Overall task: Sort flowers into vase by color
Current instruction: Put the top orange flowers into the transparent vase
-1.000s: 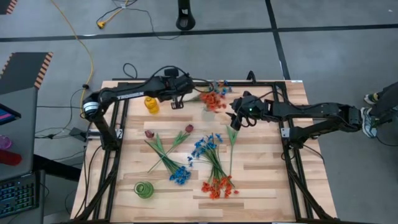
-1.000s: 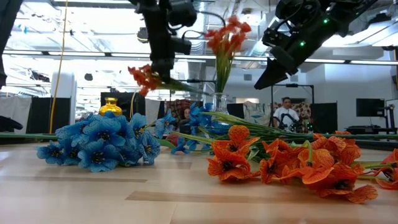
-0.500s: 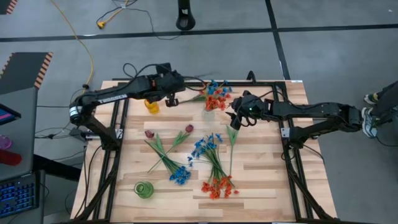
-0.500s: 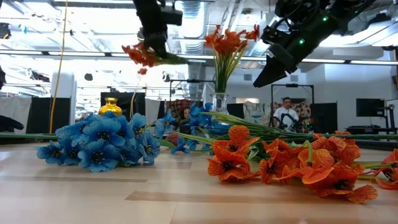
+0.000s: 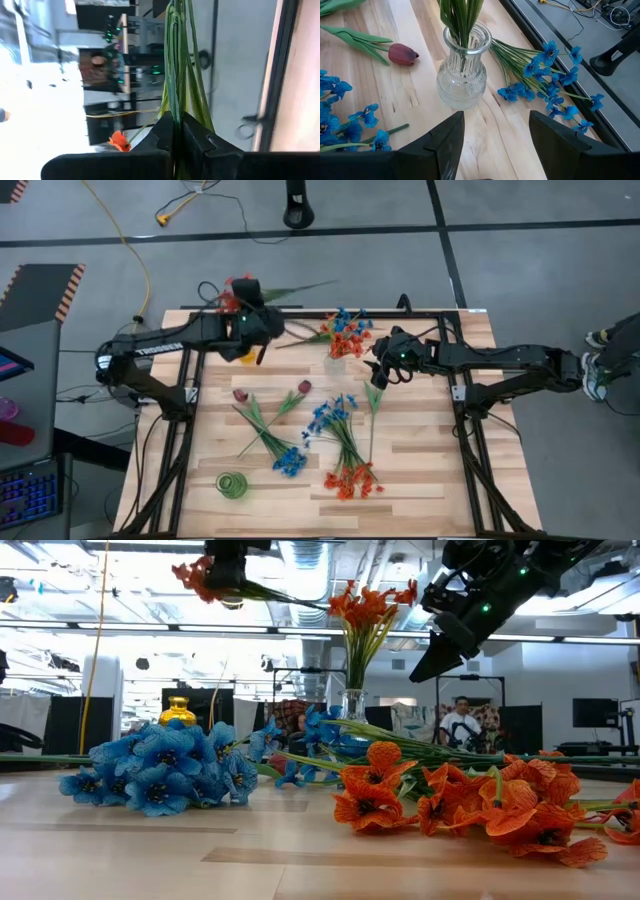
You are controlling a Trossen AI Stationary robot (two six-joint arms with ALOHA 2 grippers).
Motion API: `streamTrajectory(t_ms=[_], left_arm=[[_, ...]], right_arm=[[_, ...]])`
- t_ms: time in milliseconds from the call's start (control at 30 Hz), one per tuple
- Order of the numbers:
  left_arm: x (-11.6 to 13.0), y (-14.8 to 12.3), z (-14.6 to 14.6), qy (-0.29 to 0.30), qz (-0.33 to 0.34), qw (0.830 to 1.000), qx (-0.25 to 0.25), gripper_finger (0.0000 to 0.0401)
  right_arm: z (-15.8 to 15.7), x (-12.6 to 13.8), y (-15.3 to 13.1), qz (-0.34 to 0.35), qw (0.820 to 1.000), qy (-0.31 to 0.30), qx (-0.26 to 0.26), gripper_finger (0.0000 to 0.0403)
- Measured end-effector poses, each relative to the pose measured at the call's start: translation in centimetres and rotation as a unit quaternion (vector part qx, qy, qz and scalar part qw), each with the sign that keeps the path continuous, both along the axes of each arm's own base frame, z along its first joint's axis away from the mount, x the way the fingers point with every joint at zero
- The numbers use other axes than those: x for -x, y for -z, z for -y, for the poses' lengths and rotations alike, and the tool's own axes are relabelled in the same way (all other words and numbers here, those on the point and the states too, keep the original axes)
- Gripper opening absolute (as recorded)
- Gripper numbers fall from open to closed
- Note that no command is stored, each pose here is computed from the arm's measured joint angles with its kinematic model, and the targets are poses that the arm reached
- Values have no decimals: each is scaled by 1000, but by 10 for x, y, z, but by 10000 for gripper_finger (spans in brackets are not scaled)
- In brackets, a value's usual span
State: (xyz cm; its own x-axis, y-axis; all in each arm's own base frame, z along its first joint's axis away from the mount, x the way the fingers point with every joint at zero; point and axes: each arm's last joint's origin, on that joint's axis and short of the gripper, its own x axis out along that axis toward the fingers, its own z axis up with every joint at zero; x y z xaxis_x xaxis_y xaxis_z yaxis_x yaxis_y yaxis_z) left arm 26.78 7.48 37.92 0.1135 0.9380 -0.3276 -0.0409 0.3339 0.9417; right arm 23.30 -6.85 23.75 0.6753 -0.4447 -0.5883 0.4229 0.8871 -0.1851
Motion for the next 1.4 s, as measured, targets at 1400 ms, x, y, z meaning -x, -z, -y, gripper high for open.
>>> streamTrajectory(t_ms=[1400], left_arm=[[-8,62,93,205,-357,904,-114,0]], right_arm=[[0,0,0,1,1000,0,0,250]])
